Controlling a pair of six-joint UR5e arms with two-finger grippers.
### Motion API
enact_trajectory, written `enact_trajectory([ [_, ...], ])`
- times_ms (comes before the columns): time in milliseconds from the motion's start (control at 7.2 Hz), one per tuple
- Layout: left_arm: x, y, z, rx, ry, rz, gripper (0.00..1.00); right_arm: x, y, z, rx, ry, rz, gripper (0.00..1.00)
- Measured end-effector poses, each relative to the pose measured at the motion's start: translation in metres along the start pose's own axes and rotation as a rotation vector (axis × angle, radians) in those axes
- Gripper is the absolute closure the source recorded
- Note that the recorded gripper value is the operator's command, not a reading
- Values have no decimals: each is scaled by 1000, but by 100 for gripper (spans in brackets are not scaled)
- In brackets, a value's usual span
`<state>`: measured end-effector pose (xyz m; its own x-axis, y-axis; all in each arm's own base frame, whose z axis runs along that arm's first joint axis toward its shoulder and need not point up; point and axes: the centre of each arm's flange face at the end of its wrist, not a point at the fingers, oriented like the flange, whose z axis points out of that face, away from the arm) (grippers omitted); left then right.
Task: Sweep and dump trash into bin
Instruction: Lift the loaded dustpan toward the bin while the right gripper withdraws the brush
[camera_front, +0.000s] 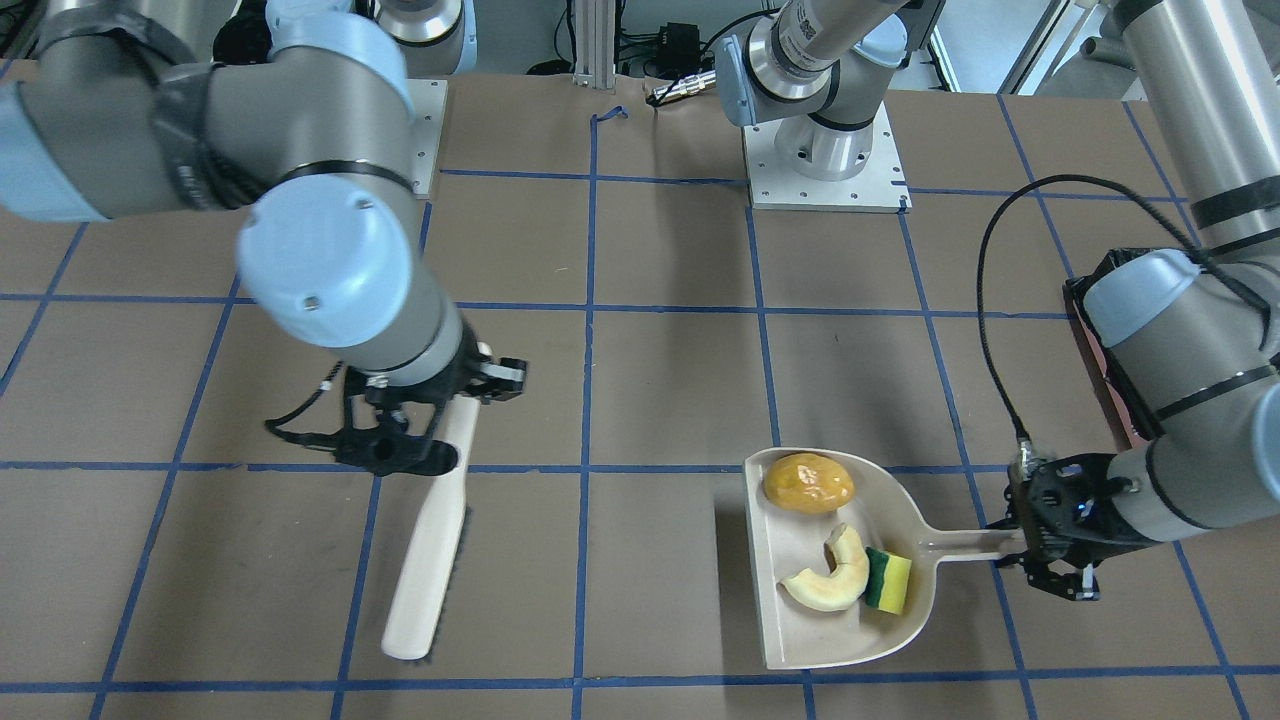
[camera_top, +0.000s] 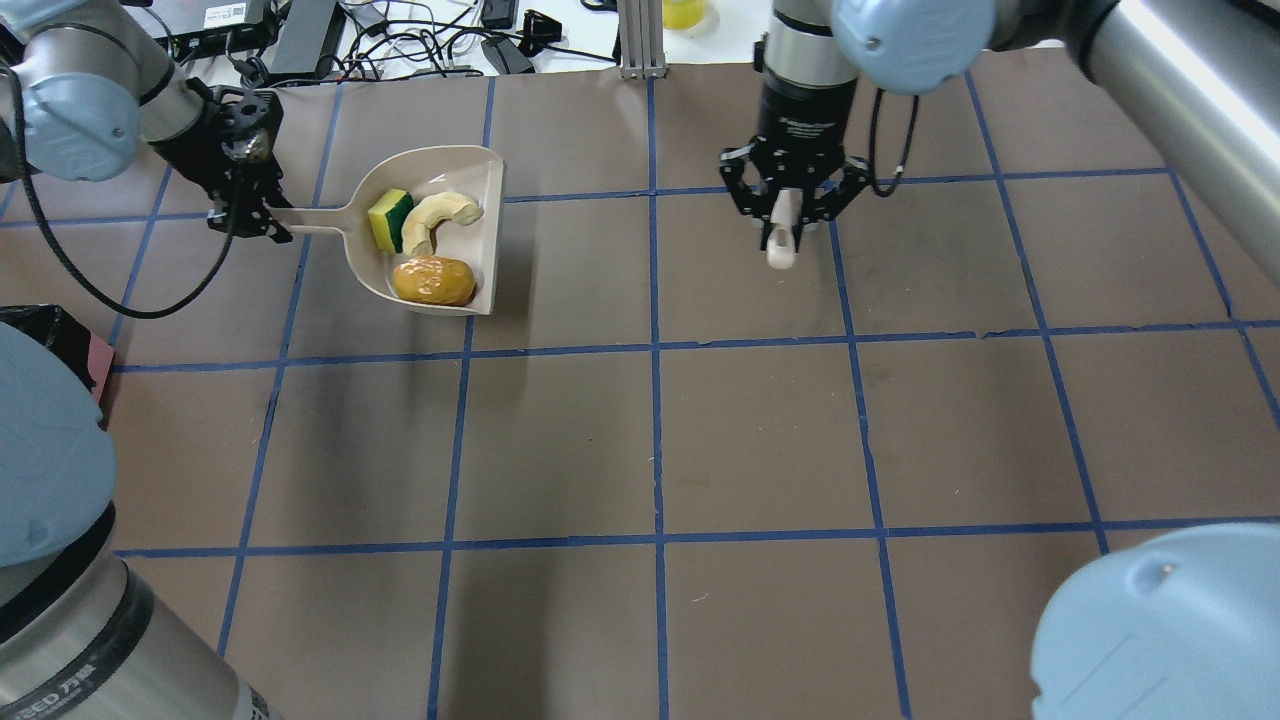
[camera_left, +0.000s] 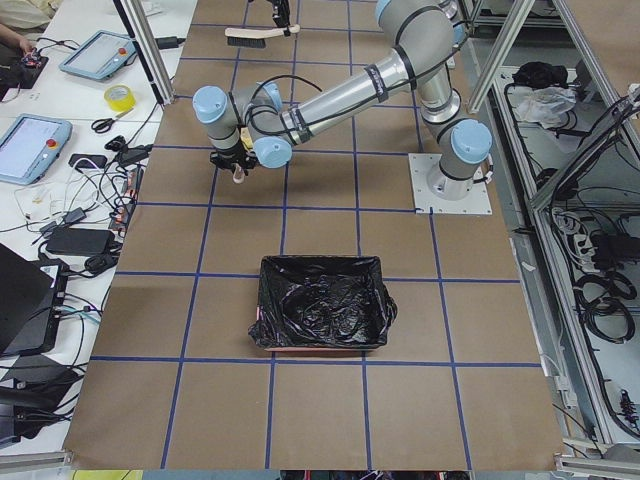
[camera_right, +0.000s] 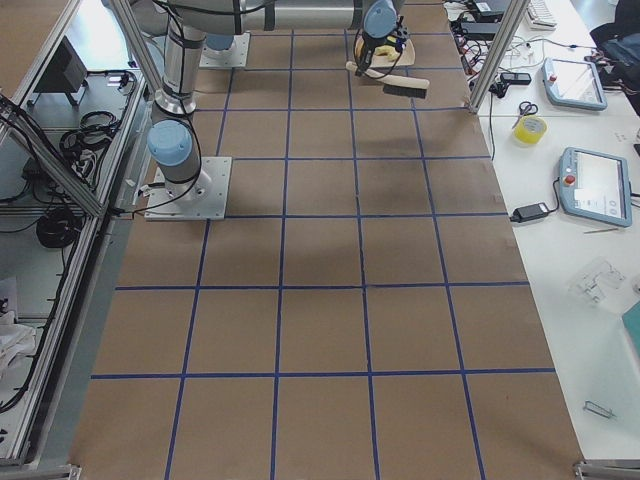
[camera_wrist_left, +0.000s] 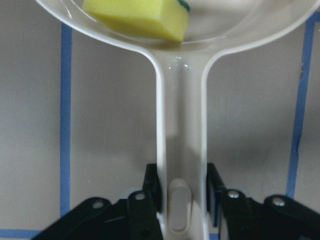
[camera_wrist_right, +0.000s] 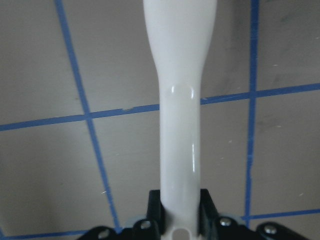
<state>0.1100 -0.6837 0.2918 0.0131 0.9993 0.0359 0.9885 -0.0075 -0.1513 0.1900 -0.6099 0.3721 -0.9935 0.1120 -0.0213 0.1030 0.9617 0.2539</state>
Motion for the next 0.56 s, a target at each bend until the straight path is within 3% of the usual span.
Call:
enact_trajectory([
  [278,12,61,-47,7,-3,77,100,112,-27,2,-3,12,-49,96],
  [556,36,163,-101,5,-24,179,100,199,-42,16,-34,80,-86,97],
])
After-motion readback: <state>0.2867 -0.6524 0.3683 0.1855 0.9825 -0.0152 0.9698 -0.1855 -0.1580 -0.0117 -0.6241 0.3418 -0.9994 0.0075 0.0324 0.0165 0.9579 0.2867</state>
